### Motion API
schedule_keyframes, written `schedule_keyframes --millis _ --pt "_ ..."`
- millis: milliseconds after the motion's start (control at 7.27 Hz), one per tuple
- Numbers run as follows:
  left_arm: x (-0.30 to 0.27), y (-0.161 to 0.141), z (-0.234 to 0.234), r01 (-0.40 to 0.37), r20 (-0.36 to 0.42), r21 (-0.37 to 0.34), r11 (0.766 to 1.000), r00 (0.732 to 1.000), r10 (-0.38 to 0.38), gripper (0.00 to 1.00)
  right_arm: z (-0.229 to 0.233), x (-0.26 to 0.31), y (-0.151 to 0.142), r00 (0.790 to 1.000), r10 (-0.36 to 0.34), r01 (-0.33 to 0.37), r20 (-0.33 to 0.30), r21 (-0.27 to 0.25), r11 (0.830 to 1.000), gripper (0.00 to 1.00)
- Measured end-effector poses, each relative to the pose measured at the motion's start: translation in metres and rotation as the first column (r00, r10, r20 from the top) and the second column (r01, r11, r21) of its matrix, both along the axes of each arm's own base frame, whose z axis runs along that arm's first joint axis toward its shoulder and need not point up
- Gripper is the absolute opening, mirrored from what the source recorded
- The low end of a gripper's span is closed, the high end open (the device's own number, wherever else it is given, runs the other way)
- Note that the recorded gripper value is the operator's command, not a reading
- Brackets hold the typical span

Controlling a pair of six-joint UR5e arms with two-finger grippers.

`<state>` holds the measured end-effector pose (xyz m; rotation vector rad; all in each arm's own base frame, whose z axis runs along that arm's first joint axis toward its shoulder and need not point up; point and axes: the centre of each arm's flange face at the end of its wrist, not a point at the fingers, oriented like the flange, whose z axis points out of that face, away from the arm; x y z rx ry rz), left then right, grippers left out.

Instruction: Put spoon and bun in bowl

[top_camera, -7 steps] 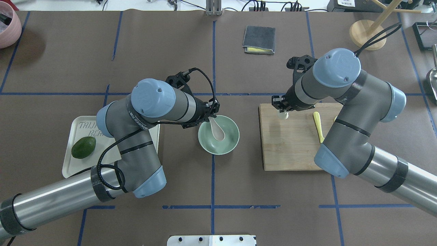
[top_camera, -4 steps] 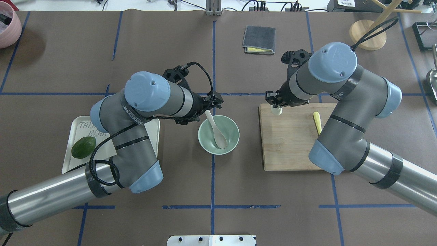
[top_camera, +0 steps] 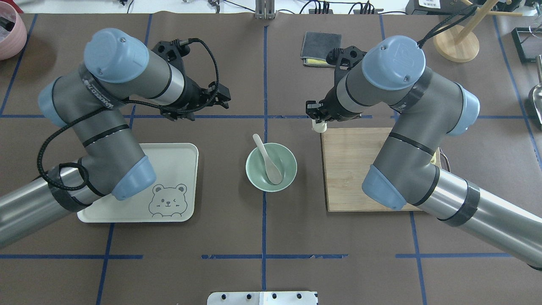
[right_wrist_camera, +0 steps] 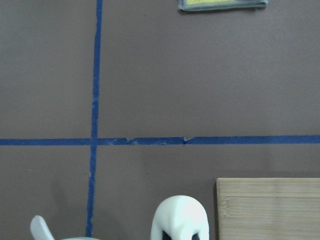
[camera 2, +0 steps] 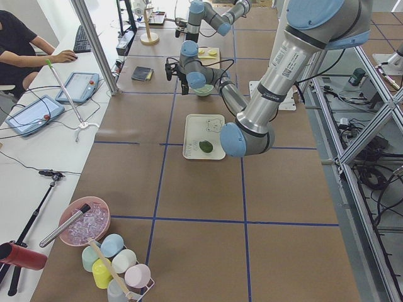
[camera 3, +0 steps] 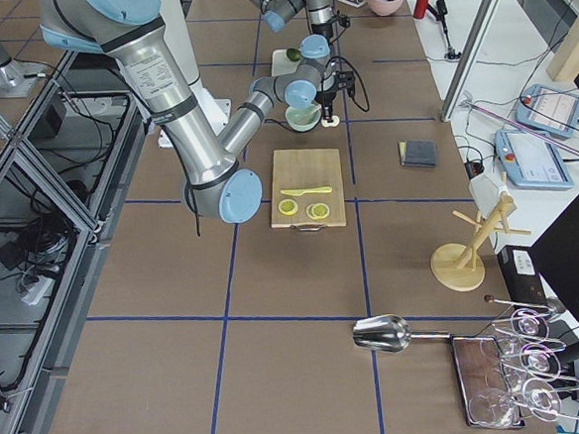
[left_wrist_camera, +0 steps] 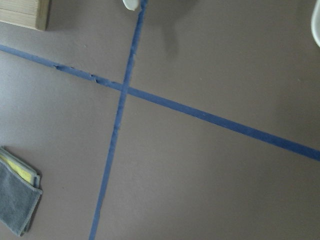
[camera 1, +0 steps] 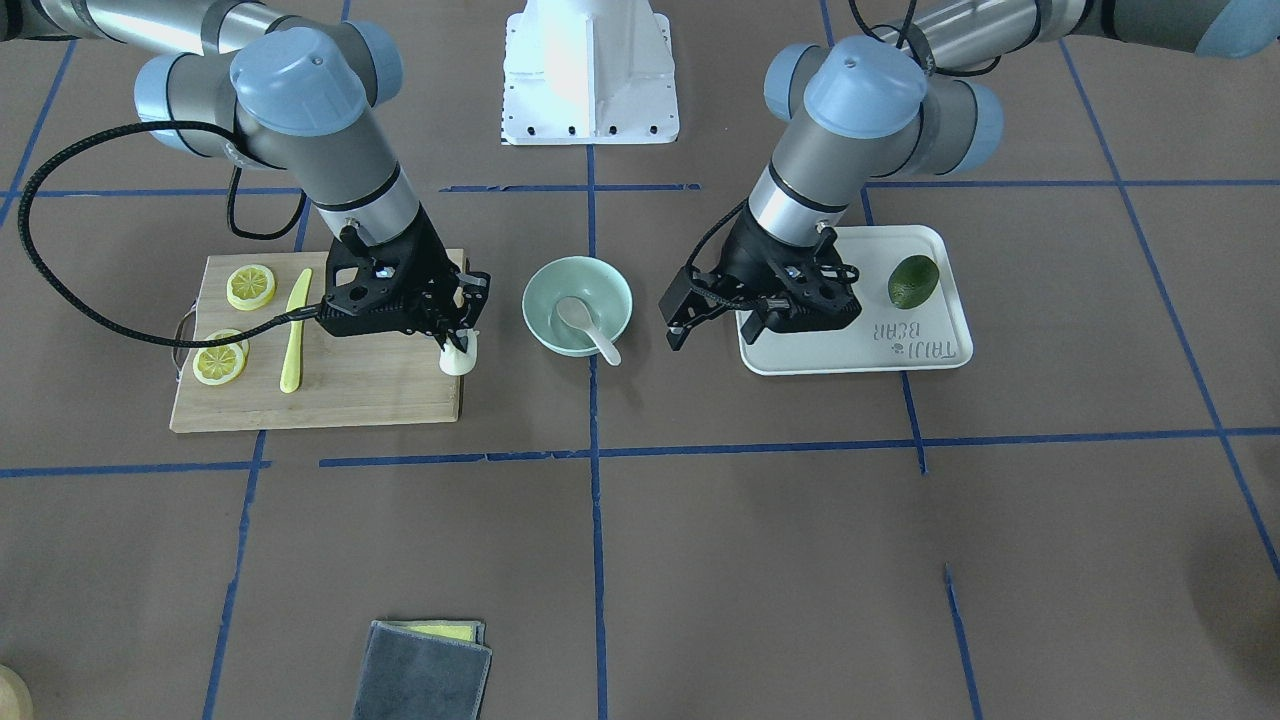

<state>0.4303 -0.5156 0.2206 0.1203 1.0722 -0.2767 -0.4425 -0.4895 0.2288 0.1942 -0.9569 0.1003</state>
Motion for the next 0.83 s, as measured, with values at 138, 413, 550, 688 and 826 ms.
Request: schedule_keyframes --millis 138,413,550,688,826 --pt "-0.025 -0.01 0.013 -0.019 0.069 0.04 0.999 0.997 0.016 1.0 -0.015 -0.017 0.008 1.0 -0.018 0.018 0.015 0.004 1.0 0.0" --pt "-0.08 -0.024 0.041 -0.052 0.168 0.122 0.991 0.985 0.031 1.0 -0.045 -0.062 0.035 0.998 -0.041 0.041 0.039 0.002 0.999 0.0" --pt "-0.102 -0.031 0.055 -0.063 0.202 0.153 0.986 0.979 0.031 1.0 -0.053 -0.08 0.048 0.998 -0.043 0.043 0.039 0.008 0.999 0.24" --pt "-0.117 -0.036 0.065 -0.071 0.225 0.171 0.983 0.974 0.031 1.0 -0.056 -0.09 0.055 0.998 -0.045 0.045 0.038 0.01 0.999 0.99" --pt "-0.125 -0.038 0.07 -0.075 0.238 0.18 0.981 0.971 0.031 1.0 -0.058 -0.094 0.057 0.998 -0.045 0.045 0.038 0.011 0.999 1.0"
